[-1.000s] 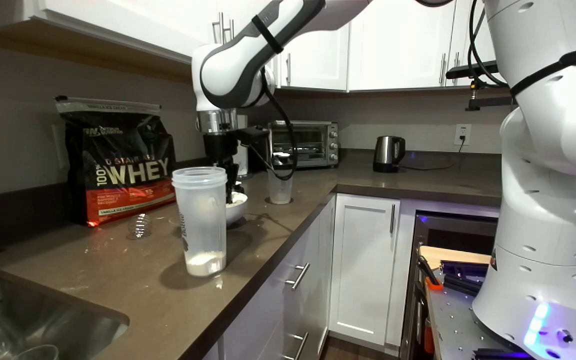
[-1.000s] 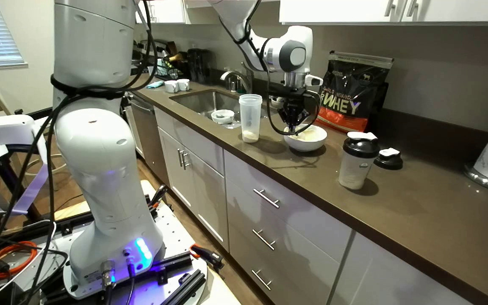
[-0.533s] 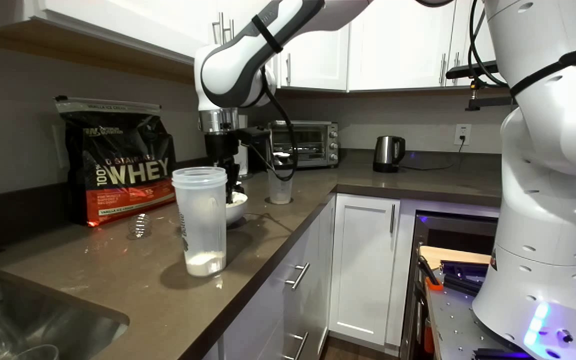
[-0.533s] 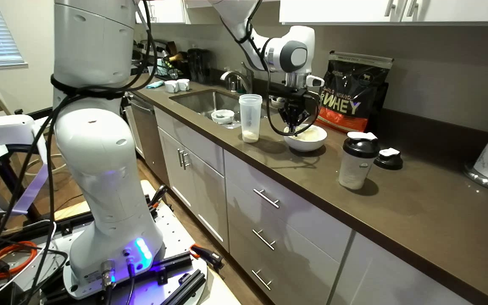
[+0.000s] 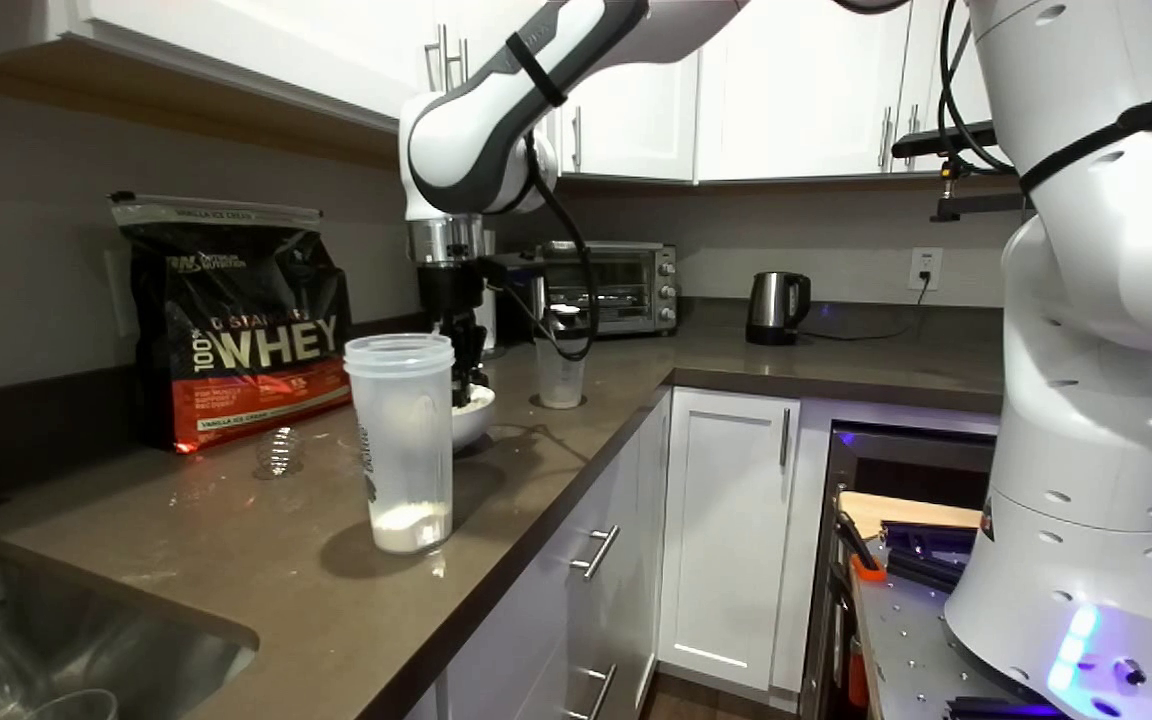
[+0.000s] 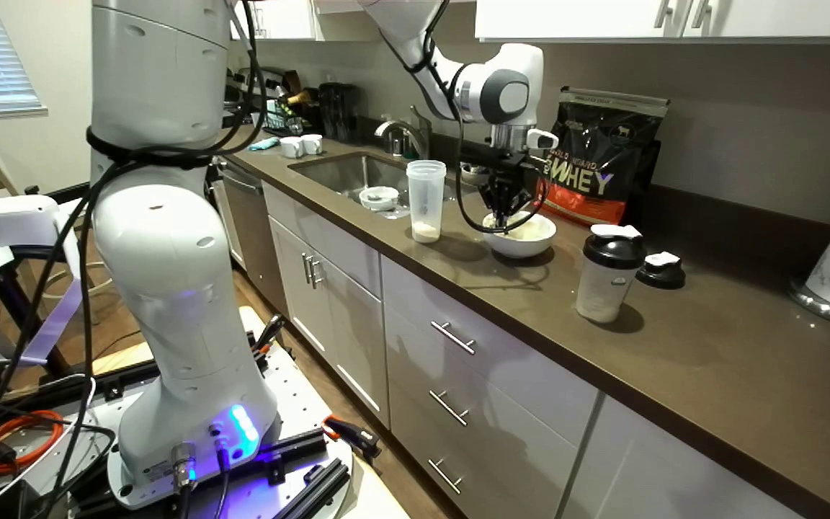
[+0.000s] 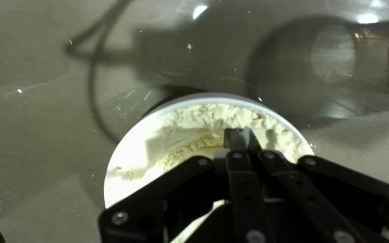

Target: Take a scoop of whey from the bowl and put it in the shaker bottle

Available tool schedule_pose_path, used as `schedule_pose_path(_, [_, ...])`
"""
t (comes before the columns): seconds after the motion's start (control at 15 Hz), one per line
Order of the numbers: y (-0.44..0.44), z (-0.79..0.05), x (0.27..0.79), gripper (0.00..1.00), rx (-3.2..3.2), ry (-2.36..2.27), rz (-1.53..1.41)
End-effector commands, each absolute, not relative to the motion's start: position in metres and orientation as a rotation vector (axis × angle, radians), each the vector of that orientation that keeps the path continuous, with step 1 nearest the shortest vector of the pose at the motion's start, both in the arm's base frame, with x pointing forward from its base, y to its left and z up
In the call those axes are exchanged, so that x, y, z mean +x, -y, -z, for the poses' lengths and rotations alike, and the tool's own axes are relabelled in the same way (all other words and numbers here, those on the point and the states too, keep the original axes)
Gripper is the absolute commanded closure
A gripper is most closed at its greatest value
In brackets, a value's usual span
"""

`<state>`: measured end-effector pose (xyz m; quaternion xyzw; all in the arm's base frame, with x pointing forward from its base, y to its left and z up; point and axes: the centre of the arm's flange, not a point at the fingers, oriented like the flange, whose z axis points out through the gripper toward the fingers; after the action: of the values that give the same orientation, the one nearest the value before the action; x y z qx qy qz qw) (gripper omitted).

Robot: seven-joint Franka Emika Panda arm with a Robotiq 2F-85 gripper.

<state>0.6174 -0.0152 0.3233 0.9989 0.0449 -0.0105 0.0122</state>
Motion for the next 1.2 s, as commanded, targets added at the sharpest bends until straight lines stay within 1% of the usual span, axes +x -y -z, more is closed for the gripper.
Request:
schedule_pose_path(0.0, [0.024,-0.334,0.610,0.99,3.139,-0.124,0.008])
schedule_pose_path(0.67, [0.030,-0.356,0.609,0.99,3.156,-0.099,-0.055])
schedule_pose_path(1.13, [0.040,-0.358,0.609,0.99,3.278,0.033,-0.053])
